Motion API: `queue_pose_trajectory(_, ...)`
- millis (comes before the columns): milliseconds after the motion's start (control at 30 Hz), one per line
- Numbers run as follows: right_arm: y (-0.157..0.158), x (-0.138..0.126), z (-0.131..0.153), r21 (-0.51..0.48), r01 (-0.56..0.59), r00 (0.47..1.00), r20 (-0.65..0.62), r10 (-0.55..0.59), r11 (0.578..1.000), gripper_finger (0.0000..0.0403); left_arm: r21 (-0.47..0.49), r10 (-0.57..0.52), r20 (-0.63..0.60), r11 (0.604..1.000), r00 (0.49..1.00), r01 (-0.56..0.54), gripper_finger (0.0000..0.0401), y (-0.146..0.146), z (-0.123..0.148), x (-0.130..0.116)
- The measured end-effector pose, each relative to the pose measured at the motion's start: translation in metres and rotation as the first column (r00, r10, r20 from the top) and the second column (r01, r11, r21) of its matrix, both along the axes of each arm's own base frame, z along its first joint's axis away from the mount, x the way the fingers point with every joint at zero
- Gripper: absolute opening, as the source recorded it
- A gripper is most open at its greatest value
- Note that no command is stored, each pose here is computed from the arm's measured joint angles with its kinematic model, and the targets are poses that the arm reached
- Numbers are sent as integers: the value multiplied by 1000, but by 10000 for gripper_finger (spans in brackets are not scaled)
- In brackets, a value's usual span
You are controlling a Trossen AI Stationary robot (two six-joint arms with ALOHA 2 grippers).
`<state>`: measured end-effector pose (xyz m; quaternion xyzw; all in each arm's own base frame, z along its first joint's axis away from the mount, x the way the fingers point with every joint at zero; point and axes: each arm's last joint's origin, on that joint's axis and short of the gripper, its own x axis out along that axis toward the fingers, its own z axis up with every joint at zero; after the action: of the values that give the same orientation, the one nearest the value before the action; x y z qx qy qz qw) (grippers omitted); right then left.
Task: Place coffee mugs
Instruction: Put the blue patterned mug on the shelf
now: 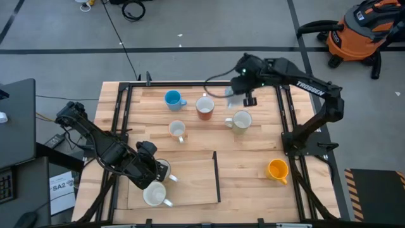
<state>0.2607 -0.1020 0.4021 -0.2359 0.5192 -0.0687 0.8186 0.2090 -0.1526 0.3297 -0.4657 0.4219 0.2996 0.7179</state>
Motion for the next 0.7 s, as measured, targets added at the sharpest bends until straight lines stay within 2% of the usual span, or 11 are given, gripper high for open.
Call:
queue_pose_trajectory(200, 28, 15, 3, 58, -165, 983, 92, 159, 985, 8, 1, -1, 0, 1000, 1000, 1, 142, 0, 0, 0)
queue_pose_trajectory(333, 40, 19, 4, 83, -233, 967, 123, 222, 969, 8, 11, 1, 8, 1000, 1000, -1, 142, 0, 0, 0)
queue_pose_trajectory(700, 48, 25, -17, 124, -232, 971, 80, 224, 965, 6, 28, -17, 13, 999, 1000, 17, 142, 0, 0, 1)
